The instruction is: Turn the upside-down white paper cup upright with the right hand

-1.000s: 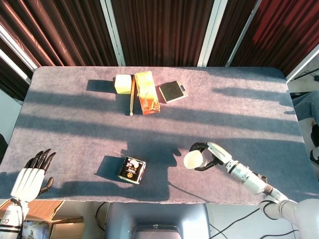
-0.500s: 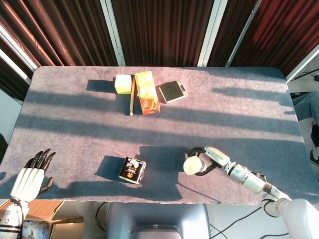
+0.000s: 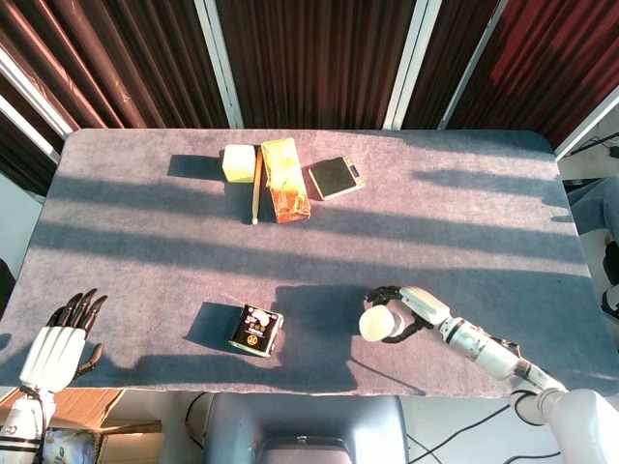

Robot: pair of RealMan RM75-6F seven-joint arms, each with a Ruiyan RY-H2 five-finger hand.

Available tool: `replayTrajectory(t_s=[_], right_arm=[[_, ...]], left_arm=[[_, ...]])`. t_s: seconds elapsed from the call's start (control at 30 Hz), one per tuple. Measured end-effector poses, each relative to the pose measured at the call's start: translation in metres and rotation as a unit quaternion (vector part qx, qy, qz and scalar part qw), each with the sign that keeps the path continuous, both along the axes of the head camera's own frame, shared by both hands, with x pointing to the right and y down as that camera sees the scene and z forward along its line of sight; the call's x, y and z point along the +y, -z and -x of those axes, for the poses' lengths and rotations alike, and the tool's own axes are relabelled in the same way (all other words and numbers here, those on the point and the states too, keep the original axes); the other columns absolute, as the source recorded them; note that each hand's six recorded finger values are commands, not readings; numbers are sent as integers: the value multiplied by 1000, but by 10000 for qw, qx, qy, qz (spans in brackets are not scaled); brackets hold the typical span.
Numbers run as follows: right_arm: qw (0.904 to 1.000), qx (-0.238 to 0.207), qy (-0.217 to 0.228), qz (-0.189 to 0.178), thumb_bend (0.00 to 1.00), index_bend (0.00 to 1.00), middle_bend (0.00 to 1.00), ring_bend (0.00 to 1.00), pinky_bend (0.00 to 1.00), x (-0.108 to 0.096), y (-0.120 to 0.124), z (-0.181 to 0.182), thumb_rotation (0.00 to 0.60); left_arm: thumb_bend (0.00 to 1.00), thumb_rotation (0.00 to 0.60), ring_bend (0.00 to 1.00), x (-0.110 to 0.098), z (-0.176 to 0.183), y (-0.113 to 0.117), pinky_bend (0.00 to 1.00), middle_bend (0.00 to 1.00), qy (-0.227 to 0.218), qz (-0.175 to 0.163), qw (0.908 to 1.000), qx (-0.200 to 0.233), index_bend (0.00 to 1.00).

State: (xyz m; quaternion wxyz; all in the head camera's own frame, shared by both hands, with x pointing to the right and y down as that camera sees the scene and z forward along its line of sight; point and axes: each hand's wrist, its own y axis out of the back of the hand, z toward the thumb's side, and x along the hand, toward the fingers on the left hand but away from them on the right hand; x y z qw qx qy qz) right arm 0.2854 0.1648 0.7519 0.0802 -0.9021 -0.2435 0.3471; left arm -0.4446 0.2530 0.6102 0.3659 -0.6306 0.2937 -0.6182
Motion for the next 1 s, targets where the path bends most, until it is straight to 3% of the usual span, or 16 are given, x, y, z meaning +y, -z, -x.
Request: replayTrajectory(t_s=[0.3, 0.53, 0.77, 1.0], right_arm=[[9999, 58, 50, -124, 170, 567, 364, 280, 401, -1, 5, -7, 600], [9990, 295, 242, -217, 169, 534, 286, 187, 303, 2, 8, -17, 600], [9964, 614, 461, -359, 169, 364, 90, 9, 88, 3, 13, -27, 600], [9935, 792, 598, -557, 169, 158, 0, 0, 12, 3, 25, -33, 600]], left_arm=[[408, 600, 0, 0, 0, 0, 200, 13, 11, -6, 10000, 4, 94], [408, 600, 0, 0, 0, 0, 201, 13, 10, -1, 10000, 2, 94], [408, 600, 0, 0, 0, 0, 200, 13, 18, -1, 10000, 3, 94], [408, 600, 0, 0, 0, 0, 200, 13, 15, 8, 10000, -1, 94]])
